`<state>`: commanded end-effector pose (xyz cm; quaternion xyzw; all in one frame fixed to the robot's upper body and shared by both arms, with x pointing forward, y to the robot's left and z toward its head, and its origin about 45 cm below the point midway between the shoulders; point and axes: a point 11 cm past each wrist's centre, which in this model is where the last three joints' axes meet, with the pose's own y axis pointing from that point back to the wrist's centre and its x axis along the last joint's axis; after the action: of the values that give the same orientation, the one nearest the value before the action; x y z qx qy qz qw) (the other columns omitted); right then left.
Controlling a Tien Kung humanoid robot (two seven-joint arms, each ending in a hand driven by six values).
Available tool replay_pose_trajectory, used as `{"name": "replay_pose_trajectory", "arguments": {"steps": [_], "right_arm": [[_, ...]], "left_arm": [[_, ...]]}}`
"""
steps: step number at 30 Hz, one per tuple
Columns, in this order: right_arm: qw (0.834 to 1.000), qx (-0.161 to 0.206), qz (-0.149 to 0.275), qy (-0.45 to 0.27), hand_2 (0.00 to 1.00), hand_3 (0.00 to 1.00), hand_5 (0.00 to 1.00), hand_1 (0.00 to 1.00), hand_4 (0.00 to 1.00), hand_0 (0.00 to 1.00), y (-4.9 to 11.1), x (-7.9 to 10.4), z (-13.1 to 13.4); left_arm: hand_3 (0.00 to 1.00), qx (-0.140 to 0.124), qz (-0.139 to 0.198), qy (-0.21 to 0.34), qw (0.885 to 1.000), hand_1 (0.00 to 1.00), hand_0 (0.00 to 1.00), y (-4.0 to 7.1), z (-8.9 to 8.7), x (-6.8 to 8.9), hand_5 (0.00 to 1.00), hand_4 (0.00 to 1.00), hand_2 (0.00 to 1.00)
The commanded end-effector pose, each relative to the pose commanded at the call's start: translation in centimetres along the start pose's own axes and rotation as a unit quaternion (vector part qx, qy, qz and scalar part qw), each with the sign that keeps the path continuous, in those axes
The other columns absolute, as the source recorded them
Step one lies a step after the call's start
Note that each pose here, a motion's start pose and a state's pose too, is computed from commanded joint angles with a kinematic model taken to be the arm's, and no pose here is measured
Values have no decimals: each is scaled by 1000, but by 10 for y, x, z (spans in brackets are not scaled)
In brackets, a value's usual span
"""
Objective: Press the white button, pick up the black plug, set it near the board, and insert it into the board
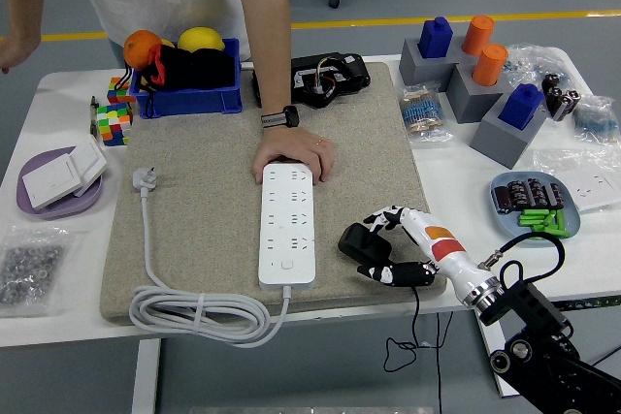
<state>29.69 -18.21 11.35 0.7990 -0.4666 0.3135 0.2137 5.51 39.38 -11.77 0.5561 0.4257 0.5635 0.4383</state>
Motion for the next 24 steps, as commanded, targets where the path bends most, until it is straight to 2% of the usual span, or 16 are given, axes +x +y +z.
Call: {"name": "replay_pose_trajectory", "arguments": {"steps": [13, 21, 22, 24], "right_arm": [[1000, -5, -8, 4, 631, 499, 79, 628, 926, 555, -2, -8, 7], [1000, 18, 10, 4, 599, 495, 67, 609, 903, 535, -4, -6, 3], [1000, 21, 13, 4, 560, 484, 11, 543, 841, 465, -5, -6, 2], [1000, 26, 17, 4, 560, 484, 11, 543, 841, 465, -4, -5, 1]], "left_arm": [[802, -1, -1, 0, 1000, 797, 830, 0, 1, 0, 490, 600, 774], [802, 1, 0, 0, 1000, 797, 830, 0, -1, 0, 491, 599, 774], [802, 0, 0, 0, 1000, 797, 830, 0, 0, 0, 490, 600, 773], [802, 0, 0, 0, 1000, 797, 830, 0, 0, 0, 490, 600, 773]]}}
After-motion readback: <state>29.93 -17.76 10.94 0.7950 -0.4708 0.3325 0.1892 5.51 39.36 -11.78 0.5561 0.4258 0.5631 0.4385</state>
